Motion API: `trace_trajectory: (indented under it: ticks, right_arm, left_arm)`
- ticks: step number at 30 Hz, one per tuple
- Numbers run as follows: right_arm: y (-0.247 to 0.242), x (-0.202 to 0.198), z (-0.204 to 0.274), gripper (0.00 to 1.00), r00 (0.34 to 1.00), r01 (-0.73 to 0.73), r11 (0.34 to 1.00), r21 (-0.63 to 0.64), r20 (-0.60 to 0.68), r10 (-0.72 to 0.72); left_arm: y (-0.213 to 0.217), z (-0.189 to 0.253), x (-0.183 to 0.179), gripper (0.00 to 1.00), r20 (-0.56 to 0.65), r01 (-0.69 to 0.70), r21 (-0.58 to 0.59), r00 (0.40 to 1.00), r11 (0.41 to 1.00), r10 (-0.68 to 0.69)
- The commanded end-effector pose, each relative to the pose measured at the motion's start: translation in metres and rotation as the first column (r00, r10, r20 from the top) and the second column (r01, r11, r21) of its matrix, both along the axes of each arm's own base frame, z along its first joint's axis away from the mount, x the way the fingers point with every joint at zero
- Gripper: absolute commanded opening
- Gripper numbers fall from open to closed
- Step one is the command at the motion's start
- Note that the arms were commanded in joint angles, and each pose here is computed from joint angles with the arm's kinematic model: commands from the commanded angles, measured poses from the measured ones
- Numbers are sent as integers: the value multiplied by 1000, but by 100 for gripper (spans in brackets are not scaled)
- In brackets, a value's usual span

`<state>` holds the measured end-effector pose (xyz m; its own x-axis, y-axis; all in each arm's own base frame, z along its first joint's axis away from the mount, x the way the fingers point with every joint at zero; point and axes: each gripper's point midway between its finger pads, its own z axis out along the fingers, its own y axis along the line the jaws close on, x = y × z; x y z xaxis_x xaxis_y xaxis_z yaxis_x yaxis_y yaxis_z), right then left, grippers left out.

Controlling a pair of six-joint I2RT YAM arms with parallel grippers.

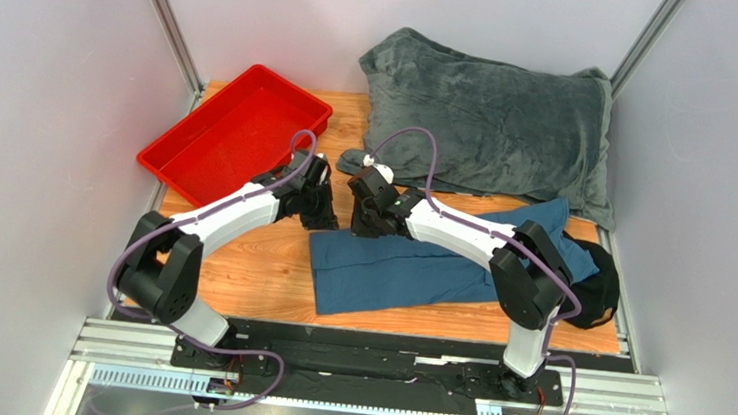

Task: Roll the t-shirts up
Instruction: Roll the T-shirt to the center of the board.

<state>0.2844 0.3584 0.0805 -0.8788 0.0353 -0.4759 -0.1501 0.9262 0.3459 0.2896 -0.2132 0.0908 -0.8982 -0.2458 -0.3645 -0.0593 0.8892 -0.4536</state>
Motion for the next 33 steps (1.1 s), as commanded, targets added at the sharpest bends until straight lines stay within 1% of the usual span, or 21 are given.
trace_trajectory:
  ticks: [1,6,12,17,18,24,25,33]
  right_arm:
    - [14,23,-5,0,1000,-15,999,48,13,15]
    - [20,33,-23,0,1000,-10,998,67,-14,11]
    - [8,42,-43,0,998,49,996,79,-42,-46]
    - [-18,52,-47,0,992,116,989,94,-55,-111]
    - [-21,48,-50,0,992,111,989,99,-74,-104]
    - [-56,56,-47,0,985,164,982,88,-65,-159]
    - [-68,55,-53,0,982,181,981,73,-73,-176]
    - [-123,61,-51,0,967,254,965,61,-54,-251]
  left_arm:
    - [6,-26,5,0,-47,20,82,999,996,-16]
    - [12,-49,5,0,-90,15,131,996,991,-3]
    - [25,-68,5,0,-126,-5,188,992,982,29]
    - [36,-77,0,0,-153,-18,240,987,971,56]
    - [37,-77,-1,0,-157,-18,242,986,970,58]
    - [41,-76,0,0,-157,-33,242,985,970,73]
    - [45,-77,2,0,-147,-44,263,986,964,85]
    - [46,-75,2,0,-146,-51,264,985,963,92]
